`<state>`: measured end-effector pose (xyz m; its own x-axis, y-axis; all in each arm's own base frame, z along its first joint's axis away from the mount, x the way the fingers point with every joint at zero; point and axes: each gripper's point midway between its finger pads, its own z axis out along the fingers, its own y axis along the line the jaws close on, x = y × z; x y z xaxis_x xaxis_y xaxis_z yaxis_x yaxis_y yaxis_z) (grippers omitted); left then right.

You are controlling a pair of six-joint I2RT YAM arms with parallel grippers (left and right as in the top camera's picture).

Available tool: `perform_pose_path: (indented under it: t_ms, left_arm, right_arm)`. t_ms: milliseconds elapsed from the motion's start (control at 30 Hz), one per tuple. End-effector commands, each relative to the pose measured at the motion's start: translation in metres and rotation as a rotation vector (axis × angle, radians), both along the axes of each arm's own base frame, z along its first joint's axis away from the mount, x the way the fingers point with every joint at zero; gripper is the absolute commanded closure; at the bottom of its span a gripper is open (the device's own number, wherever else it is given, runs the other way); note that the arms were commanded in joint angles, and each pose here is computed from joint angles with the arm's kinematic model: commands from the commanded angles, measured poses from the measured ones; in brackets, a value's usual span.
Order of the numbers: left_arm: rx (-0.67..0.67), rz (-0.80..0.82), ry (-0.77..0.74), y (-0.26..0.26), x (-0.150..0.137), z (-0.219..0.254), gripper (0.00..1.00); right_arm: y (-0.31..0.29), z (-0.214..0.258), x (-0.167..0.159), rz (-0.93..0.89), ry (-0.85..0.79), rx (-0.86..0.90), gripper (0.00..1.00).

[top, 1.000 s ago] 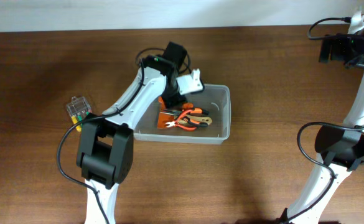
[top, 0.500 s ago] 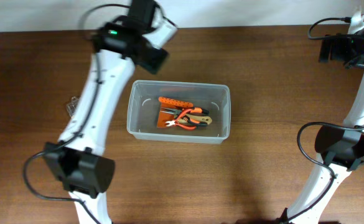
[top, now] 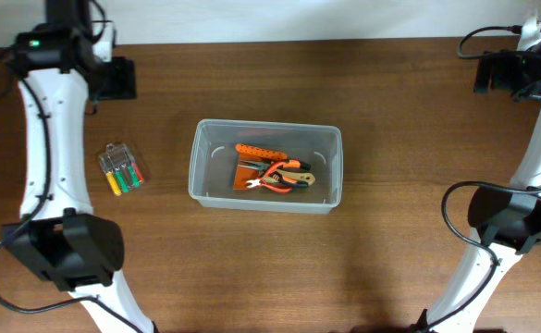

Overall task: Pack container
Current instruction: 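Move left gripper back over the clear screwdriver case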

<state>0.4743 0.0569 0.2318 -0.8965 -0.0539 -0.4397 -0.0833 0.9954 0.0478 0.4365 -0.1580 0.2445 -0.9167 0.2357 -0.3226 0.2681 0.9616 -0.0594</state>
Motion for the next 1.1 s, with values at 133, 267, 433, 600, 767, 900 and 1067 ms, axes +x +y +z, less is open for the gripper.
perform_pose_path:
  t_ms: [133, 267, 433, 600, 767, 900, 1067]
  left_arm:
    - [-0.073, 0.031, 0.064, 0.001, 0.009, -0.035, 0.23]
    - [-0.090, 0.058, 0.139, 0.003, 0.013, -0.071, 0.20]
    - [-0.120, 0.147, 0.221, 0.010, 0.016, -0.114, 0.01]
    - [-0.127, 0.167, 0.288, 0.015, 0.017, -0.151, 0.01]
    - [-0.133, 0.187, 0.316, 0.019, 0.017, -0.170, 0.01]
    - [-0.160, 0.298, 0.332, 0.028, 0.012, -0.176, 0.01]
    - [-0.212, 0.506, 0.345, 0.044, 0.002, -0.176, 0.01]
  right_arm:
    - [0.002, 0.012, -0.003, -0.007, -0.029, -0.002, 0.01]
    - [0.002, 0.012, -0.003, -0.007, -0.029, -0.002, 0.01]
    - [0.002, 0.012, -0.003, -0.007, -0.029, -0.002, 0.02]
    - [0.002, 0.012, -0.003, -0.007, -0.029, -0.002, 0.01]
    - [0.002, 0.012, -0.003, -0.007, -0.029, -0.002, 0.01]
    - [0.002, 0.012, -0.003, -0.007, -0.029, -0.002, 0.01]
    - [0.002, 0.012, -0.003, -0.007, -0.029, -0.002, 0.01]
